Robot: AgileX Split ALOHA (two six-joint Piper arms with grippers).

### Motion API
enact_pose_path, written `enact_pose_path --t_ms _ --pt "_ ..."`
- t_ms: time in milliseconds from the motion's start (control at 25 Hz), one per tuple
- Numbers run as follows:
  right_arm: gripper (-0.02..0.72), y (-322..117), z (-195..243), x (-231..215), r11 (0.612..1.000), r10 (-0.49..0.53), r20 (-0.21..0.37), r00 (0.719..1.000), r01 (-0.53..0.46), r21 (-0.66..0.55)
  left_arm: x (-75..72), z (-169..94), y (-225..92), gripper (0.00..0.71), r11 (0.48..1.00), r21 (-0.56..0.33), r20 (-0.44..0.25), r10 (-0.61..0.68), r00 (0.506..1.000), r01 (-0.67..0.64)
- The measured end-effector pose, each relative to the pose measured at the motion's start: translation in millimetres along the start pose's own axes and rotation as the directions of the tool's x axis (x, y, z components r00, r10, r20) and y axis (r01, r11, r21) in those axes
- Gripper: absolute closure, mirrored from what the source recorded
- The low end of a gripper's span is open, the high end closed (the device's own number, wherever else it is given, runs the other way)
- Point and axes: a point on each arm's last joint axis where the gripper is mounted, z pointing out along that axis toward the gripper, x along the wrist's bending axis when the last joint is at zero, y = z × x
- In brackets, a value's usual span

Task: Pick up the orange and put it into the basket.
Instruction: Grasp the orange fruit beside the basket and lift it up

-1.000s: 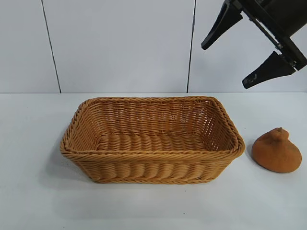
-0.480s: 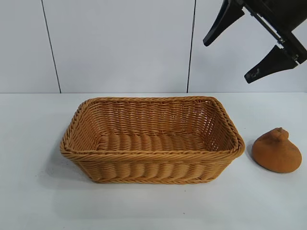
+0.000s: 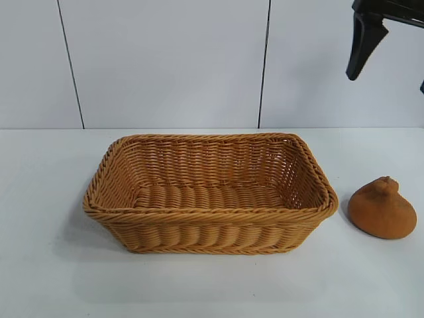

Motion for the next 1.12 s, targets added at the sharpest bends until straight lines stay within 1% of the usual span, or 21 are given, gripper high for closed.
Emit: enact_pose_path --t_ms 120,320,560,680,720,800,840,920,960,1000,1040,1120 --pt "0.01 2.9 19.4 -16.2 0.997 0.046 0.0 0.999 -0.046 0.065 0.6 0.0 0.0 0.098 1.0 0.0 -0.007 0.004 1.0 -0.004" --pt "0.01 6.2 67.2 -23.8 0.981 0.071 -0.001 0.997 -0.069 0.182 0.2 0.0 0.0 0.098 1.0 0.0 -0.002 0.001 1.0 -0.001" --pt "0.01 1.7 134.6 -31.7 0.938 0.099 0.008 0.995 -0.096 0.333 0.2 0.0 0.0 0.098 1.0 0.0 -0.002 0.001 1.0 -0.001" --pt "0.012 -1.8 157.3 -34.7 0.921 0.107 0.015 0.994 -0.105 0.375 0.2 0.0 0.0 0.098 1.0 0.0 -0.002 0.001 1.0 -0.001" --pt "0.031 -2.4 161.9 -35.4 0.919 0.108 0.017 0.994 -0.106 0.38 0.2 0.0 0.0 0.098 1.0 0.0 -0.002 0.001 1.0 -0.001" --pt "0.132 -3.1 166.5 -36.1 0.916 0.109 0.018 0.994 -0.107 0.387 0.2 0.0 0.0 0.098 1.0 0.0 -0.002 0.001 1.0 -0.001" --pt "0.226 -3.1 166.8 -36.2 0.916 0.108 0.019 0.994 -0.107 0.387 0.2 0.0 0.0 0.098 1.0 0.0 -0.002 0.001 1.0 -0.001" --pt "0.448 -3.2 166.5 -36.1 0.915 0.108 0.019 0.994 -0.107 0.39 0.2 0.0 0.0 0.098 1.0 0.0 -0.002 0.001 1.0 -0.001" --pt "0.574 -3.1 165.5 -35.9 0.913 0.108 0.018 0.994 -0.106 0.394 0.2 0.0 0.0 0.098 1.0 0.0 -0.002 0.001 1.0 -0.001" --pt "0.654 -3.2 162.7 -35.4 0.913 0.108 0.017 0.994 -0.106 0.395 0.2 0.0 0.0 0.098 1.0 0.0 -0.002 0.001 1.0 -0.001" --pt "0.669 -2.8 159.4 -35.3 0.913 0.108 0.016 0.994 -0.105 0.394 0.2 0.0 0.0 0.098 1.0 0.0 -0.002 0.001 1.0 -0.001" --pt "0.669 -0.4 147.5 -33.8 0.924 0.102 0.012 0.995 -0.099 0.37 0.2 0.0 0.0 0.098 1.0 0.0 -0.002 0.001 1.0 -0.001"
